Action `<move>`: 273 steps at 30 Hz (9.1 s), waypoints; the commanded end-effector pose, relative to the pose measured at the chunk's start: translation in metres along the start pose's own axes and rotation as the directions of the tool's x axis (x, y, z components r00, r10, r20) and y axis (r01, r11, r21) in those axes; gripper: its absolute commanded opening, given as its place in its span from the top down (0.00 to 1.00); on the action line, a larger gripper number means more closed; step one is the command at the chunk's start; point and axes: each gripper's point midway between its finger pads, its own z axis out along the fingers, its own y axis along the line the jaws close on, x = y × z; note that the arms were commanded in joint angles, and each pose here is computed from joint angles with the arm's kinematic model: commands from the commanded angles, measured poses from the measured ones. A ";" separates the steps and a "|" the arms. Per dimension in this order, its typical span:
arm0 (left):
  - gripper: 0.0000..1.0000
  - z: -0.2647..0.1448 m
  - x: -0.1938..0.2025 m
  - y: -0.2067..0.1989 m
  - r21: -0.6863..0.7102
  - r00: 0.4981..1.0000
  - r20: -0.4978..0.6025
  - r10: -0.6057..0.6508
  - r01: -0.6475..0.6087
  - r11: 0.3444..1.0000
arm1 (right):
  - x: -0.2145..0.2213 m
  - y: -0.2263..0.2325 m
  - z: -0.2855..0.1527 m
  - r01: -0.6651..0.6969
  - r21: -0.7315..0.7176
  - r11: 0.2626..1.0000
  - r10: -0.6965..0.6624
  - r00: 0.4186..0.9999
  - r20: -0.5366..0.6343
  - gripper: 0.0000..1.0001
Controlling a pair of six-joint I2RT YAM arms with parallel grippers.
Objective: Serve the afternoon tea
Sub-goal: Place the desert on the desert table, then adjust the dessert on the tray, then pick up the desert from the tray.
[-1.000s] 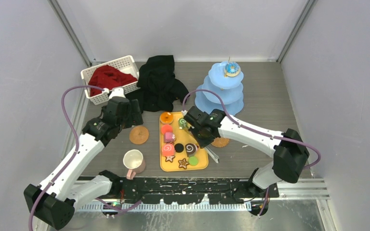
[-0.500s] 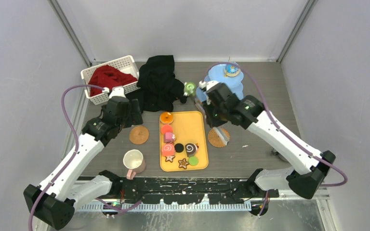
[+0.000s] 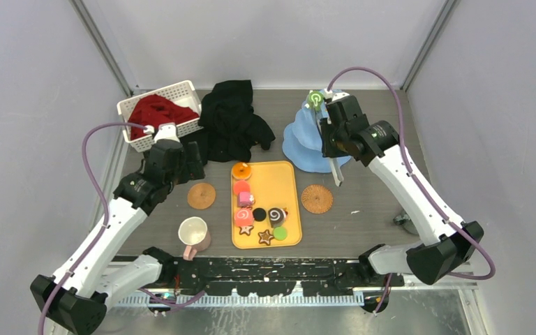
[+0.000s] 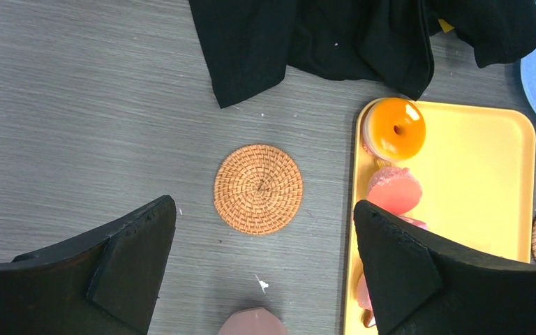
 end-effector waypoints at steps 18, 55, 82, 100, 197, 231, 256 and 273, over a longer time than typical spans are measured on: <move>0.02 -0.001 -0.012 -0.001 0.010 0.999 0.053 -0.009 0.009 1.000 | -0.048 -0.008 0.001 -0.085 0.008 0.996 0.082 0.986 0.144 0.79; 0.02 0.005 -0.016 -0.015 0.051 0.999 0.035 -0.008 0.007 0.999 | -0.038 -0.010 -0.031 -0.079 -0.032 0.996 0.084 0.985 0.154 0.51; 0.03 0.006 -0.011 -0.017 0.062 1.000 0.018 -0.025 0.024 0.998 | -0.006 -0.021 -0.072 -0.009 -0.045 0.999 0.014 0.995 0.103 0.77; 0.03 0.008 -0.013 -0.015 0.041 0.999 0.017 -0.043 0.042 0.998 | 0.112 0.073 -0.084 0.117 -0.553 0.825 -0.246 0.955 -0.165 0.86; 0.05 0.020 -0.006 -0.025 0.062 0.998 -0.015 -0.063 0.064 0.996 | 0.174 0.091 0.003 0.060 -0.303 0.951 -0.134 0.964 -0.231 0.57; 0.05 0.012 -0.007 -0.022 0.067 0.998 -0.007 -0.065 0.065 0.996 | 0.149 0.083 0.000 0.071 -0.242 0.968 -0.103 0.987 -0.125 0.56; 0.05 0.010 -0.005 -0.016 0.050 0.998 0.001 -0.063 0.063 0.997 | 0.141 0.090 0.040 0.043 -0.136 0.990 -0.056 0.995 -0.088 0.55; 0.04 0.012 -0.017 -0.020 0.049 0.999 0.023 -0.047 0.046 0.998 | 0.079 0.073 -0.046 0.205 -0.205 0.957 -0.198 0.979 0.054 0.99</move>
